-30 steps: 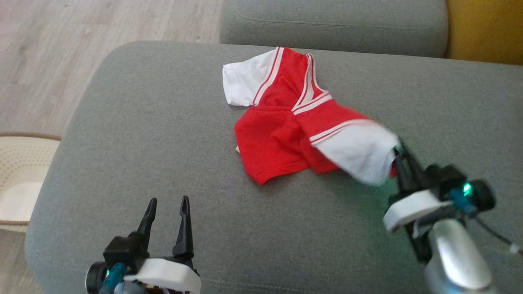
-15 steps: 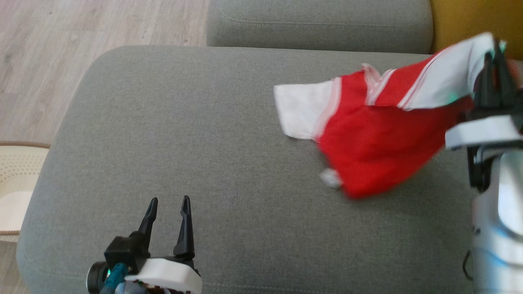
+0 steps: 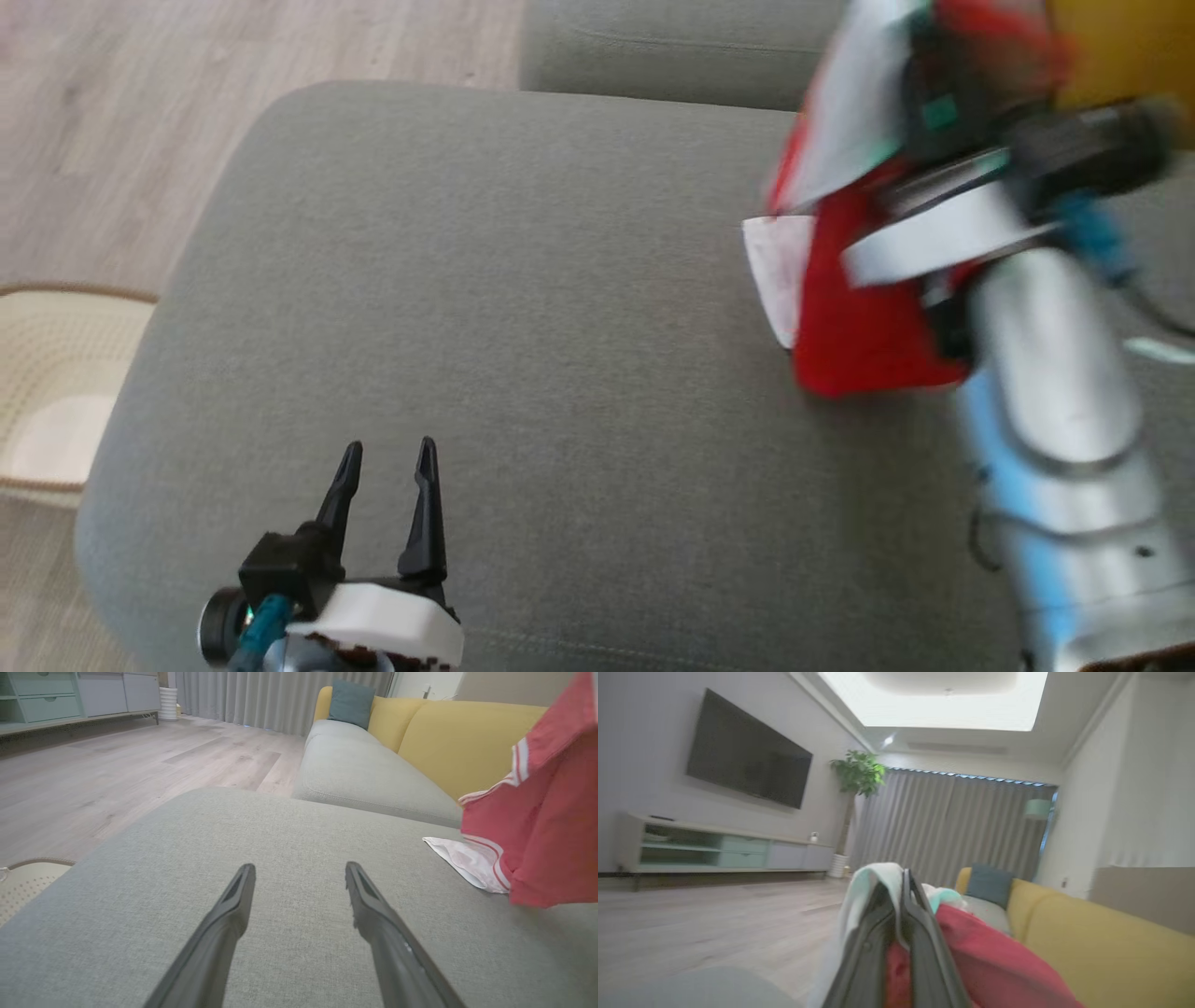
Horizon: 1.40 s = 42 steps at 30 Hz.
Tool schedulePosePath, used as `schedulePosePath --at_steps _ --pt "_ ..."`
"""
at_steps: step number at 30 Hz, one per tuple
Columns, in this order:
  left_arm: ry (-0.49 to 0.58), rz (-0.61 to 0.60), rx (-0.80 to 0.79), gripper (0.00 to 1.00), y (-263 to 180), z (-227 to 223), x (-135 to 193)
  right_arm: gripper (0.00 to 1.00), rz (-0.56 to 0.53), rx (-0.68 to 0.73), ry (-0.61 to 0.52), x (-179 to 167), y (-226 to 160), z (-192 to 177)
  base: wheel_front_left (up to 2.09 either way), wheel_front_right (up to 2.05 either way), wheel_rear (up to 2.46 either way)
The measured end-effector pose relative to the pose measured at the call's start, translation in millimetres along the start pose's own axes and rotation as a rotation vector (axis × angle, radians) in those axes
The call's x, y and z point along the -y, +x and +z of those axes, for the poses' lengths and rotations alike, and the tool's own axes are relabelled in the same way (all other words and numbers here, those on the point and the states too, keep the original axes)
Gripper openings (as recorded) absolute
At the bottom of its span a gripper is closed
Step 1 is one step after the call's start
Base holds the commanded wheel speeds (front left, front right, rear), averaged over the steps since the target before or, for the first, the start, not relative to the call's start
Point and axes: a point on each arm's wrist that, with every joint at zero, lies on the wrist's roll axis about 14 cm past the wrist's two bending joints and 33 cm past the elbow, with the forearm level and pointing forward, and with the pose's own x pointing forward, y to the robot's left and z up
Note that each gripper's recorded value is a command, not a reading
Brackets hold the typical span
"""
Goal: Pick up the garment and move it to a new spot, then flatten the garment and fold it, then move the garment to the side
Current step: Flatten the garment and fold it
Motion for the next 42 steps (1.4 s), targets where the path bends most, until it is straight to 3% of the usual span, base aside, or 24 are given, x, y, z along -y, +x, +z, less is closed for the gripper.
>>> schedulePosePath --at_steps 7,8,9,10,11,12,17,24,35,39,42 --pt "-0.002 0.047 0.013 1.00 -2 4 -13 0.00 0.344 -0.147 0.136 -125 -14 -50 0.00 0.00 0.00" --pt "-0.002 0.055 0.011 1.00 -2 4 -15 0.18 0.390 -0.175 0.150 -142 -22 -58 0.00 0.00 0.00" --pt "-0.002 0.062 0.009 1.00 -3 3 -17 0.43 0.428 -0.205 0.171 -156 -30 -66 0.00 0.00 0.00" --pt "-0.001 0.069 0.008 1.00 -4 3 -19 0.75 0.462 -0.237 0.184 -168 -38 -75 0.00 0.00 0.00" --pt "0.000 0.075 0.008 1.00 -4 3 -21 0.97 0.495 -0.267 0.183 -178 -46 -84 0.00 0.00 0.00" --pt "0.001 0.081 0.009 1.00 -4 4 -22 1.00 0.524 -0.292 0.187 -187 -52 -90 0.00 0.00 0.00" --pt "0.002 0.092 0.007 1.00 -3 4 -25 1.00 0.593 -0.351 0.201 -208 -70 -106 0.00 0.00 0.00" --pt "-0.002 0.059 0.003 1.00 3 2 -15 1.00 0.590 -0.388 0.235 -207 -84 -111 0.00 0.00 0.00" --pt "-0.007 0.002 0.007 1.00 12 2 1 1.00 0.241 -0.485 0.206 -93 -80 -147 0.00 0.00 0.00" --pt "-0.007 0.000 0.003 1.00 13 2 2 1.00 0.178 -0.613 0.188 -63 -100 -173 0.00 0.00 0.00" --pt "-0.008 0.001 0.000 1.00 13 1 2 1.00 0.176 -0.691 0.203 -62 -115 -185 0.00 0.00 0.00"
